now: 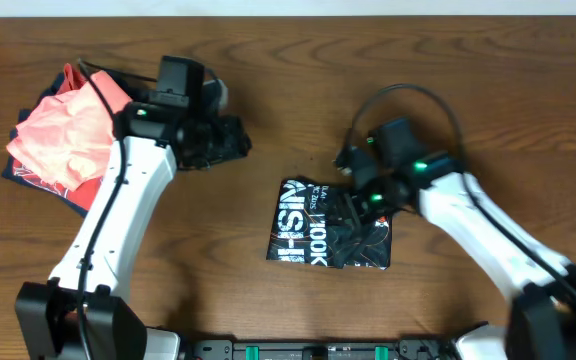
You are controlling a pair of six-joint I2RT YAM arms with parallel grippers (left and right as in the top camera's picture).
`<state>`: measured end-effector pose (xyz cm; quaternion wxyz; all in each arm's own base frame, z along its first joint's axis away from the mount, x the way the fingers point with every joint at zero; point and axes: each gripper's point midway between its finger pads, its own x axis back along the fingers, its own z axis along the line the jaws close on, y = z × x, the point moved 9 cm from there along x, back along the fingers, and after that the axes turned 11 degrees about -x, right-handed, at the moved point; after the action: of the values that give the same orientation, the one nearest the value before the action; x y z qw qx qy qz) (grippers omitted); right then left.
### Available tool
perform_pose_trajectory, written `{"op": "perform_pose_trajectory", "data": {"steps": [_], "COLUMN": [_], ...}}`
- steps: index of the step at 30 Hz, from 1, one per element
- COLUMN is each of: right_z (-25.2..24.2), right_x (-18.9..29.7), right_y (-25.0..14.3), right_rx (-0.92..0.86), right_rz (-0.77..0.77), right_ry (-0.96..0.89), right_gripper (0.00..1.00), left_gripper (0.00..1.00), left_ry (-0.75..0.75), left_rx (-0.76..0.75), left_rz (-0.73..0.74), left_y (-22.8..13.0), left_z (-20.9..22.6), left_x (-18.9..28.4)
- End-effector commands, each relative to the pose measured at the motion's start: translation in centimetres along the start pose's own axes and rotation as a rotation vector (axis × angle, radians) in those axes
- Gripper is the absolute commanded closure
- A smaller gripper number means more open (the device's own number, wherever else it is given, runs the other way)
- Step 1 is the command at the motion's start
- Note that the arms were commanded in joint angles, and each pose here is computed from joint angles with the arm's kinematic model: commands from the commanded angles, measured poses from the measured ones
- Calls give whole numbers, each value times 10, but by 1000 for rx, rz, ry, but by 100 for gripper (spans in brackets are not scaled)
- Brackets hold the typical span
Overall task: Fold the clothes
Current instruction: 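Grasp the folded jersey bundle with the left gripper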
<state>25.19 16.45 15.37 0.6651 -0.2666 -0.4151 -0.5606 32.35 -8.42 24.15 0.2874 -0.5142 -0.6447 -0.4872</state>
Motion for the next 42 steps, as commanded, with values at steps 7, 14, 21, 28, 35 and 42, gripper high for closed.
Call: {"op": "perform_pose_trajectory", "data": {"steps": [7, 14, 21, 28, 35, 42], "right_z": [-36, -79, -102, -93, -91, -91], "right_x": [-16, 30, 62, 70, 73, 73], "right_y": [-22, -40, -46, -43, -43, -43], "right_rx": [-196, -436, -615, -597, -593, -594], "right_rz": [196, 178, 82, 9, -9, -9], "right_ry": [-280, -586, -699, -642, -635, -635], "right_gripper": [57, 64, 64, 60, 57, 56], "left_gripper": [43, 42, 25, 14, 11, 11], "left_ry": [13, 14, 2, -11, -158, -270], "left_rx": [38, 37, -14, -99, -191, -287], "left_rz": [27, 47, 69, 176, 332, 483], "left_y": [-4, -7, -11, -17, -29, -53], "left_z": [6, 4, -7, -17, -27, -34], "left_x": [-3, -3, -10, -46, -103, -151]}}
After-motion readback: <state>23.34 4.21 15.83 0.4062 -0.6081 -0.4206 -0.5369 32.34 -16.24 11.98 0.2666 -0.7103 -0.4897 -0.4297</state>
